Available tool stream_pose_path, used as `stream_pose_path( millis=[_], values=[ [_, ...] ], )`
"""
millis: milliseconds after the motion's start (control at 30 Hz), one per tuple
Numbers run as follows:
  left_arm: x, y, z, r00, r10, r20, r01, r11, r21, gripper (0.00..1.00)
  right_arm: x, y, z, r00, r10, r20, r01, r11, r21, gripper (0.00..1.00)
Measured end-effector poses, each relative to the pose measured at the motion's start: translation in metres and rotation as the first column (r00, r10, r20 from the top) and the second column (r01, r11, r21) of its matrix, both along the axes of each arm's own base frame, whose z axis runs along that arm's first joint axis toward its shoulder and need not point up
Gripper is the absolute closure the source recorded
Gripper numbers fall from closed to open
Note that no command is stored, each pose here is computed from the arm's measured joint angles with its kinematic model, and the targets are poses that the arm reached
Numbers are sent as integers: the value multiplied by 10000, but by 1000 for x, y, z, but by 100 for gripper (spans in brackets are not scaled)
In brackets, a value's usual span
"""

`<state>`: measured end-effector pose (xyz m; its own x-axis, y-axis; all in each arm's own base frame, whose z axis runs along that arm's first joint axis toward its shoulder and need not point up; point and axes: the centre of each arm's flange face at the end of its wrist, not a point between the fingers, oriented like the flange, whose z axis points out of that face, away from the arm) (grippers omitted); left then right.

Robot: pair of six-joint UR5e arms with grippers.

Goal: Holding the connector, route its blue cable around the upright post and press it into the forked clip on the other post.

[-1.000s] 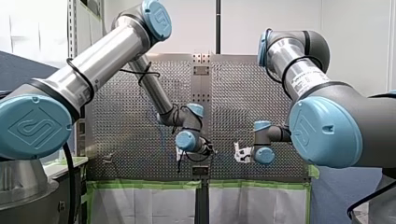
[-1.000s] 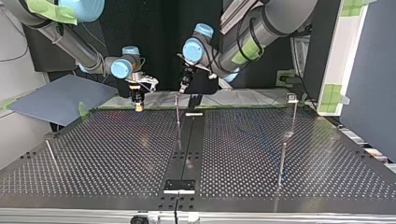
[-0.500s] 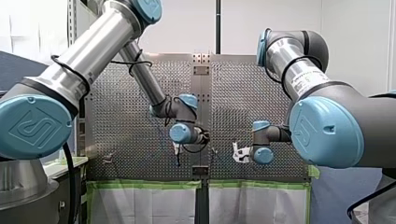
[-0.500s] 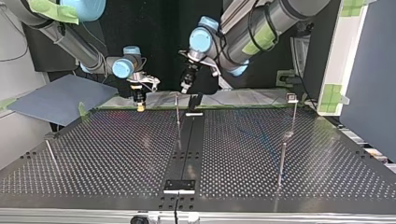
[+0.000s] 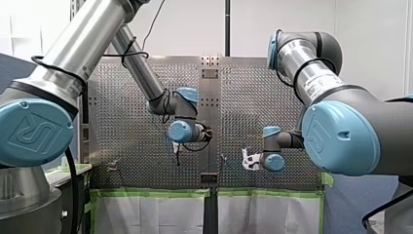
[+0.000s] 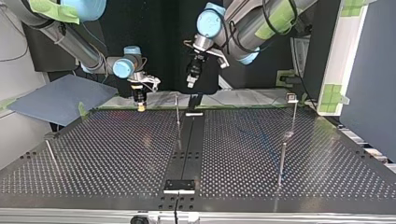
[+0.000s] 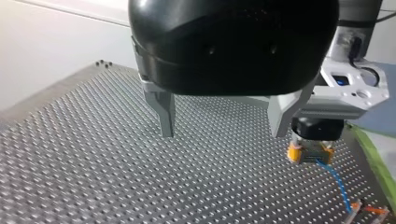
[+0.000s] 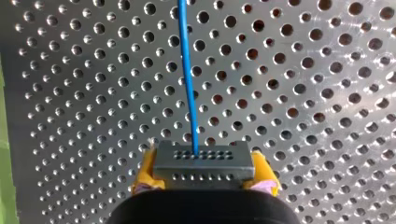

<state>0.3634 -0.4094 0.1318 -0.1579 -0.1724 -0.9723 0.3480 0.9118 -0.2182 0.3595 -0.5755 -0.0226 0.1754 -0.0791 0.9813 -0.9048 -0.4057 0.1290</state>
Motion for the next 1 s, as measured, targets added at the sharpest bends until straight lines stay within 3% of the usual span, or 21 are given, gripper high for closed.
stream_pose_path(
  millis=[1000],
  values=[
    [-83, 59, 44, 9993, -216, 291, 235, 9973, -693, 2, 6, 4, -1, 9999, 106, -10, -106, 9999, 29, 64]
  ],
)
